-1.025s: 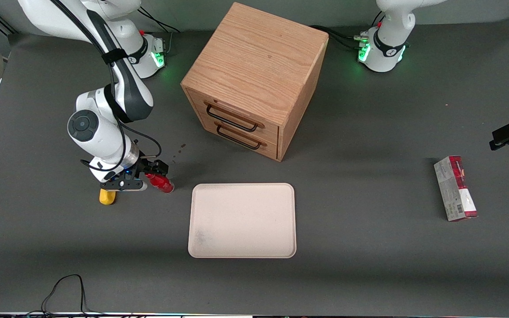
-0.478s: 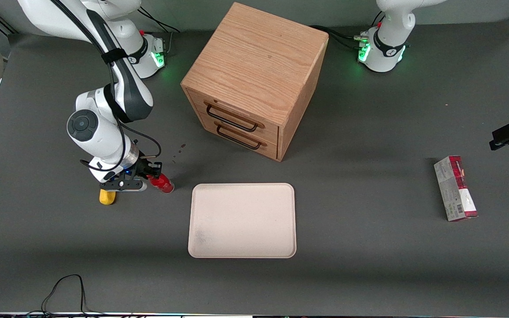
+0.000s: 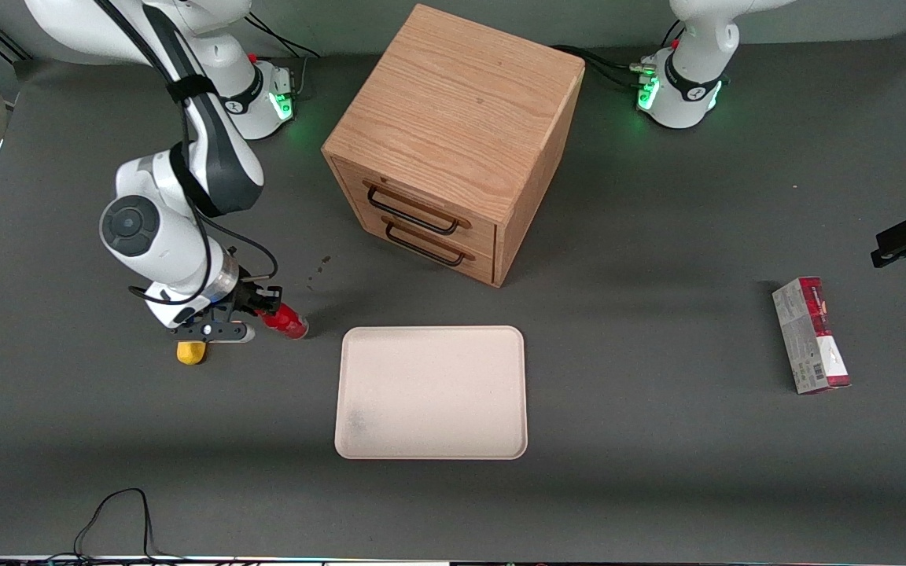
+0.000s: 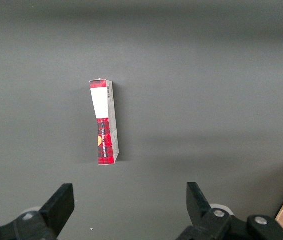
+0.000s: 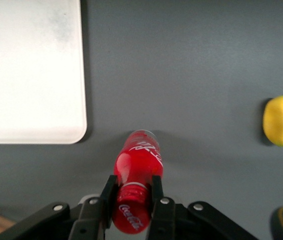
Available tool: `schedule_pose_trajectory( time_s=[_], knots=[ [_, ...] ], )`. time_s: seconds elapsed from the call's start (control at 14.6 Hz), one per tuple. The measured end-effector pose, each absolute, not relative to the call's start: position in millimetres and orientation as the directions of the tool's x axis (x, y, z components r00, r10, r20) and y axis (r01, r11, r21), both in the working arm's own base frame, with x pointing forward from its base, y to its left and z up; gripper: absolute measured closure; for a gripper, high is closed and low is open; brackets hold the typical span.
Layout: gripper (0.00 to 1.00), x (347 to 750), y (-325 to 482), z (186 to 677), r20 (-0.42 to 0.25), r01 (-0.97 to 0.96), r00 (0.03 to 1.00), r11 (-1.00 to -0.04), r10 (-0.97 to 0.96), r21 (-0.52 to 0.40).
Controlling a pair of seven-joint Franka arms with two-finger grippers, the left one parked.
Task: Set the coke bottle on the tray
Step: 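Lift the bottle and carry it with the right gripper onto the white tray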
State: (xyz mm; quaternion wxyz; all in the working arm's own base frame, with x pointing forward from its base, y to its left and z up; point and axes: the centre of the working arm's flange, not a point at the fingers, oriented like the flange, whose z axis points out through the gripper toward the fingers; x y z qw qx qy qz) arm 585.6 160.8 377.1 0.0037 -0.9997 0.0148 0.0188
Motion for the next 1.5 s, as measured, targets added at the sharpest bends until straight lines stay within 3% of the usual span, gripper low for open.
schedule_pose_trajectory(
  time_s=[0.27, 0.55, 0.75, 1.09, 1.5],
  knots=[
    [0.69, 597, 160, 471, -0.091, -0.030, 0.995, -1.000, -0.030, 0.006],
    [0.69, 591, 153, 572, -0.102, -0.033, 0.994, -0.999, -0.034, 0.010],
    [0.69, 581, 147, 620, -0.100, -0.038, 0.994, -0.999, -0.039, 0.010],
    [0.69, 605, 174, 629, -0.057, 0.000, 0.998, -1.000, 0.000, -0.007],
    [0.69, 655, 253, 564, -0.024, 0.098, 0.995, -0.995, 0.098, -0.018]
  ],
)
